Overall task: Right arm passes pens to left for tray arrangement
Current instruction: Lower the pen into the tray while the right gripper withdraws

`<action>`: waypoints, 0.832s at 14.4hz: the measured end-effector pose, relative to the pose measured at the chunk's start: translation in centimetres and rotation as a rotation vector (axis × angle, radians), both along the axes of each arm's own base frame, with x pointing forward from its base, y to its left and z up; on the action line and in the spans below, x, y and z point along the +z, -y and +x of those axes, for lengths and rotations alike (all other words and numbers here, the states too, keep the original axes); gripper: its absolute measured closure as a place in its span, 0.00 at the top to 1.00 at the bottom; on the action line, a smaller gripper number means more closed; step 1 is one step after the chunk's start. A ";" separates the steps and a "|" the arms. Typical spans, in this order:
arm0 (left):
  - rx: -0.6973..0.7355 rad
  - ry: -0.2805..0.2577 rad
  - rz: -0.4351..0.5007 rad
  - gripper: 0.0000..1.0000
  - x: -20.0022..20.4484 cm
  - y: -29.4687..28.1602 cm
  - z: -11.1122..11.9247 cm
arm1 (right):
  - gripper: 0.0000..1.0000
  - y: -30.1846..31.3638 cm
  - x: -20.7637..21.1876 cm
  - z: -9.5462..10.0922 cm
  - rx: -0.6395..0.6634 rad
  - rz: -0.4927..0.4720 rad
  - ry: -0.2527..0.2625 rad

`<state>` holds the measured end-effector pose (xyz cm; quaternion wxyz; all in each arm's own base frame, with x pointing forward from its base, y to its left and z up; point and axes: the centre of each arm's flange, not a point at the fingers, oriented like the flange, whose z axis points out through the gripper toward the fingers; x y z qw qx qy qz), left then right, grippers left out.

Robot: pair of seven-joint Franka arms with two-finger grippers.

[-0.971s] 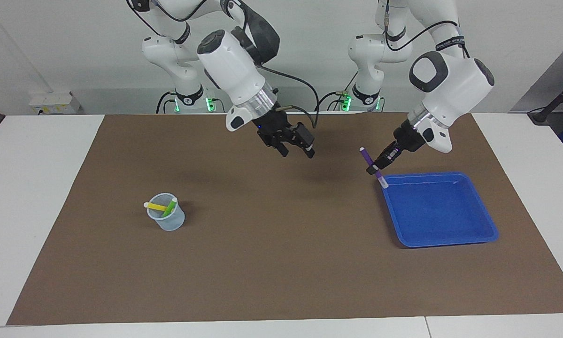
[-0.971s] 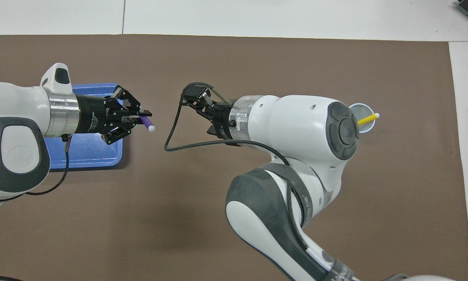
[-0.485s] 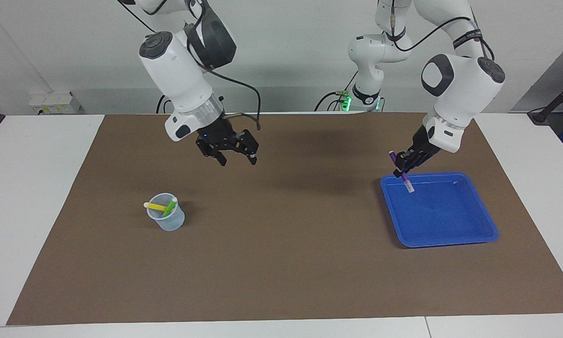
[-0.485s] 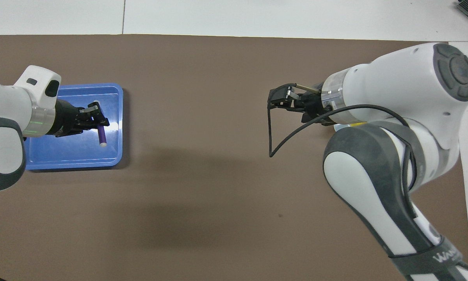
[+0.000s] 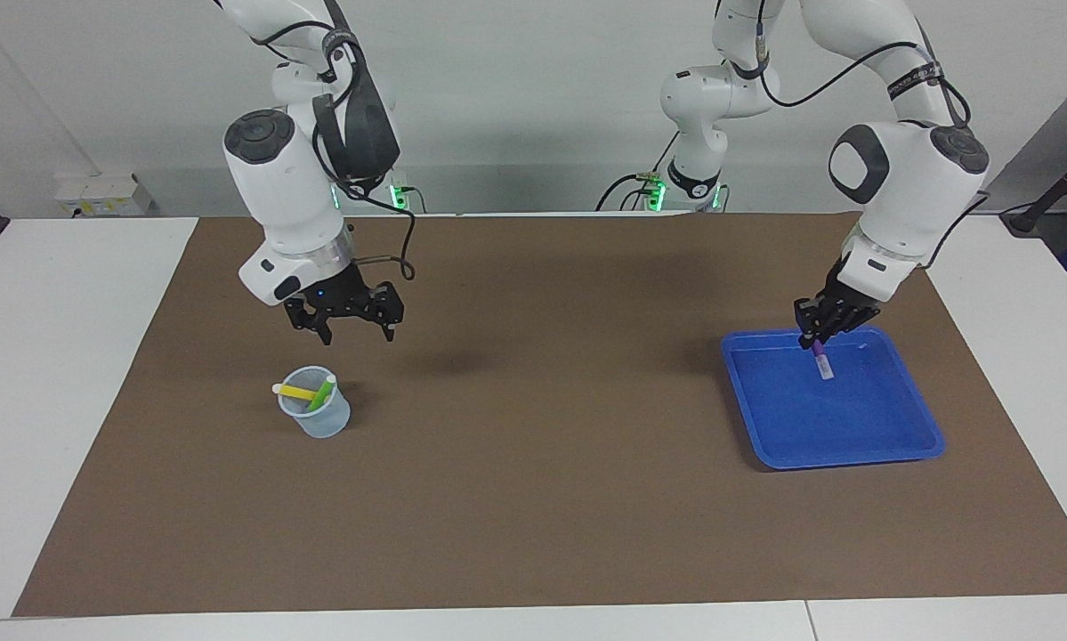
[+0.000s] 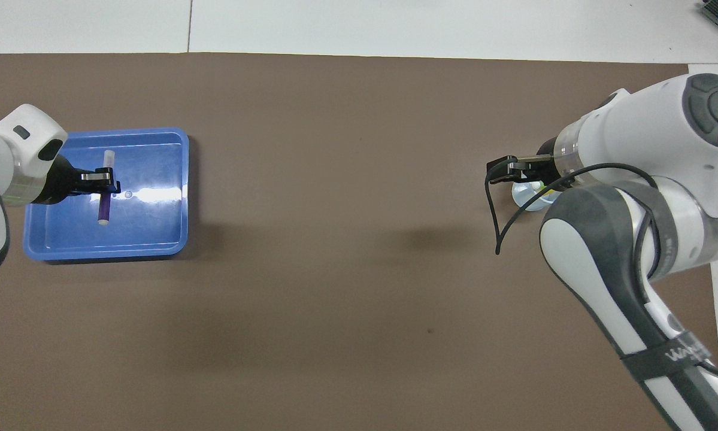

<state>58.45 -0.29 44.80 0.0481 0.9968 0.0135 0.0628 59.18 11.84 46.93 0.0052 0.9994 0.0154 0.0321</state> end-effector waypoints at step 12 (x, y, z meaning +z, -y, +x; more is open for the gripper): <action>-0.052 0.004 0.056 0.18 -8.7 -9.7 2.6 | 0.96 1.1 -5.9 -0.3 0.190 -0.204 -0.008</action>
